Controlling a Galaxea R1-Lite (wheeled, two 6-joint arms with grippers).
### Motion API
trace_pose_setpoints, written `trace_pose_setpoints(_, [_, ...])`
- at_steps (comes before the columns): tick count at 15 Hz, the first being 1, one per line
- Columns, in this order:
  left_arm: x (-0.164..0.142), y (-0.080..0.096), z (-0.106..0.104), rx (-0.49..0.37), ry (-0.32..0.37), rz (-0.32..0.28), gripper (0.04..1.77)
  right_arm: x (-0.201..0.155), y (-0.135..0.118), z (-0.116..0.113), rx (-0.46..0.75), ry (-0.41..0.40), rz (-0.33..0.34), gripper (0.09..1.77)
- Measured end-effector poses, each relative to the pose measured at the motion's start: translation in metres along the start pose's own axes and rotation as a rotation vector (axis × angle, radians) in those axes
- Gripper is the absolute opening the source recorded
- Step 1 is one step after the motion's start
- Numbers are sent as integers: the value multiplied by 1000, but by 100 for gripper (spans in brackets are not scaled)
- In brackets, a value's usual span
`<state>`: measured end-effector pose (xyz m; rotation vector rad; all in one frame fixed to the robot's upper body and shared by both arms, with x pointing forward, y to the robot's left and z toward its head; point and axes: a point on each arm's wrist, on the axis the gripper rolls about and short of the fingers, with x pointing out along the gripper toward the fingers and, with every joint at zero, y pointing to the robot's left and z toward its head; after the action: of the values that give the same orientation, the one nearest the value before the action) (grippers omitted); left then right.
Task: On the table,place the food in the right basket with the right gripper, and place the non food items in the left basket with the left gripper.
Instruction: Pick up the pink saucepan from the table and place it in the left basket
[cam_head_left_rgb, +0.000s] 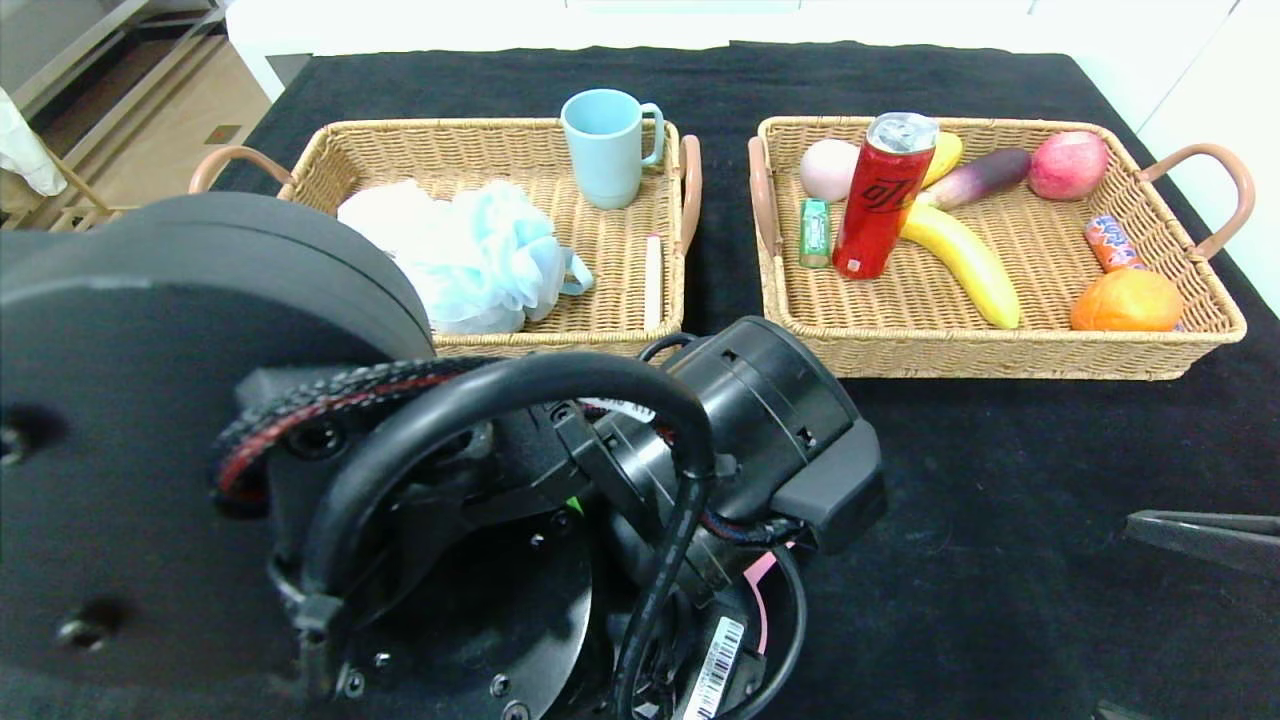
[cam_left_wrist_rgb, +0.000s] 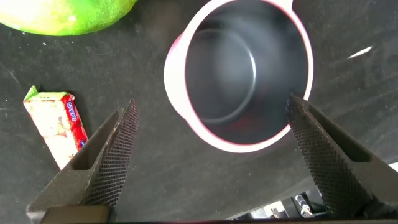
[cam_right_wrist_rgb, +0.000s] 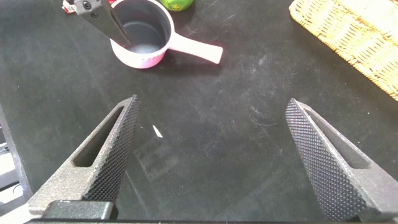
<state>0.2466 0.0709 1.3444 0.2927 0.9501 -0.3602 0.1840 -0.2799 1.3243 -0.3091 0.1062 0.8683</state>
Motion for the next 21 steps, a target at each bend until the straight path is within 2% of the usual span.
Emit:
trace_pose_setpoints(12, [5, 1, 0, -16, 11, 14, 172, 0, 0, 0, 1, 0, 0, 171])
trace_pose_setpoints(21, [4, 13, 3, -58, 7, 30, 172, 1, 0, -1, 3, 5, -1, 171])
